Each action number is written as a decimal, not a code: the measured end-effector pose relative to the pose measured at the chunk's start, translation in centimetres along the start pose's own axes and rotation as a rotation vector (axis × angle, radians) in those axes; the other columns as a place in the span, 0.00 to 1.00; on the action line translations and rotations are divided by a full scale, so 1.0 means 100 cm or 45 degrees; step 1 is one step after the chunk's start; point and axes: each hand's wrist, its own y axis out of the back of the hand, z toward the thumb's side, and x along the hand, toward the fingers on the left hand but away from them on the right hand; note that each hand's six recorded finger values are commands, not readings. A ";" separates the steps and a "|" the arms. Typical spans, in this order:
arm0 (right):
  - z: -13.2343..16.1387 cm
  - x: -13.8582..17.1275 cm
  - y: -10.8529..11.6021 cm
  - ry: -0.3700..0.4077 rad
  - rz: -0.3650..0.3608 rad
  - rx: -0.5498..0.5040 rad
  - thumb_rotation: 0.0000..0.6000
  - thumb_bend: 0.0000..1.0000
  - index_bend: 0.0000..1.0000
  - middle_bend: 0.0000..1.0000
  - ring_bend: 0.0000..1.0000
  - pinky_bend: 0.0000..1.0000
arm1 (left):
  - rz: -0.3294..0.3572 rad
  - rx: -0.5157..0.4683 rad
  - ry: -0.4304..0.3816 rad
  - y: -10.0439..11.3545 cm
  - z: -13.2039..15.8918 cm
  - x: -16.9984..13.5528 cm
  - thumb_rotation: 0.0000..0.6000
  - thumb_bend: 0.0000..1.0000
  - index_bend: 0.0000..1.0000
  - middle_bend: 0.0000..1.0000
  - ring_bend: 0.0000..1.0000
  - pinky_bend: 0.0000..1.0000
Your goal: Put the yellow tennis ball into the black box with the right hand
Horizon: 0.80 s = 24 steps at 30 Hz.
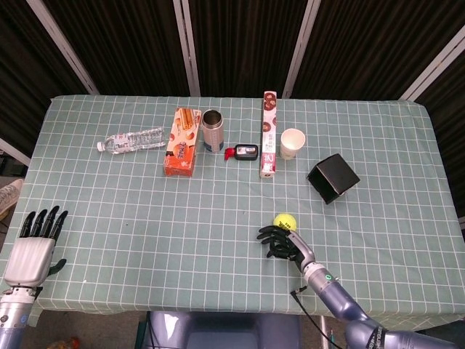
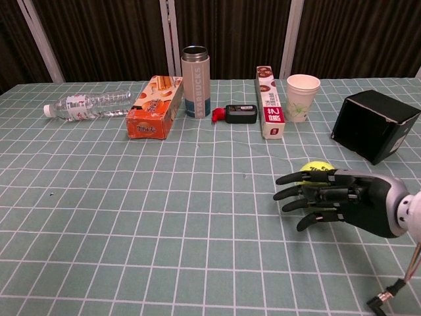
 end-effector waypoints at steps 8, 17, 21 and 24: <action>0.008 -0.005 0.017 0.021 -0.029 0.043 1.00 0.78 0.30 0.34 0.31 0.44 | -0.016 0.015 0.009 -0.003 0.003 0.004 1.00 0.12 0.00 0.00 0.00 0.00; 0.015 -0.012 0.041 0.043 -0.084 0.109 1.00 0.78 0.30 0.34 0.30 0.43 | -0.030 0.028 0.010 -0.007 0.007 0.007 1.00 0.12 0.00 0.00 0.00 0.00; 0.019 -0.014 0.049 0.055 -0.105 0.087 1.00 0.78 0.30 0.32 0.29 0.43 | -0.040 0.032 0.003 -0.008 0.010 0.008 1.00 0.12 0.00 0.00 0.00 0.00; 0.023 -0.016 0.054 0.067 -0.117 0.073 1.00 0.78 0.29 0.31 0.28 0.43 | -0.045 0.033 0.008 -0.009 0.010 0.009 1.00 0.12 0.00 0.00 0.00 0.00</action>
